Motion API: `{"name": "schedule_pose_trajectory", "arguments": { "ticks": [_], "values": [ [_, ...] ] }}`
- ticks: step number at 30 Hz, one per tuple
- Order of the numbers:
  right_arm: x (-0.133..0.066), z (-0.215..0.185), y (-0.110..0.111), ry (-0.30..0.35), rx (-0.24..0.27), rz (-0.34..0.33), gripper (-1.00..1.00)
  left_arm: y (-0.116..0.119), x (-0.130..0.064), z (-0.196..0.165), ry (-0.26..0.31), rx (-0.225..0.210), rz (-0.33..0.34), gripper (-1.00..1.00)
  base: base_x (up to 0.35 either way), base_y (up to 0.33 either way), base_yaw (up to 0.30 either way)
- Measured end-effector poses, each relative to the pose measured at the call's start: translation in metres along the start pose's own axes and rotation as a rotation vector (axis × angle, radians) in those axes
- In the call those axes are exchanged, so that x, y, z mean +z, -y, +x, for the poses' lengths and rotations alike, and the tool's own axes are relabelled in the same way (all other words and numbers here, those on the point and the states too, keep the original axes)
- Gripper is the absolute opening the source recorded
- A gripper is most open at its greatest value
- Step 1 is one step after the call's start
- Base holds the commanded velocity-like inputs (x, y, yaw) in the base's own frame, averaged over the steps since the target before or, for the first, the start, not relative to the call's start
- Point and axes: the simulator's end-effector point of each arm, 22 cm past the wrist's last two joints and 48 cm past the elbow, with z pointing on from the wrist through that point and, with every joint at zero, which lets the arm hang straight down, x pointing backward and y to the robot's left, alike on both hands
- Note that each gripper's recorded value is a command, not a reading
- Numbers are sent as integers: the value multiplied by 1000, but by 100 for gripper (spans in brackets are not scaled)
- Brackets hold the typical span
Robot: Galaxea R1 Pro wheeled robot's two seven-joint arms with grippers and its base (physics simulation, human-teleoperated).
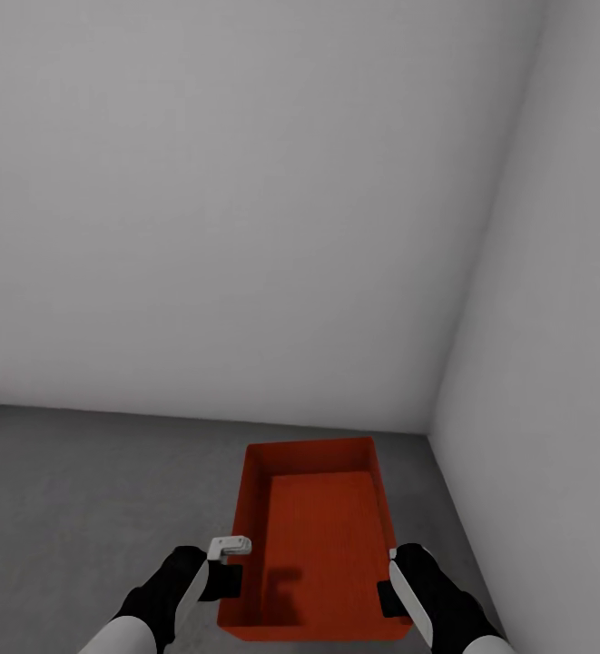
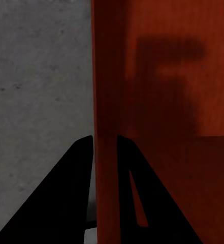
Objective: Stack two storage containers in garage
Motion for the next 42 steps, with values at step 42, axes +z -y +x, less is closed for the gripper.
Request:
{"name": "schedule_pose_trajectory", "arguments": {
  "ticks": [42],
  "values": [
    [0, -1, 0, 1, 0, 0, -100, 0, 0, -1, 1, 0, 0, -100, 195, 0, -19]
  ]
}}
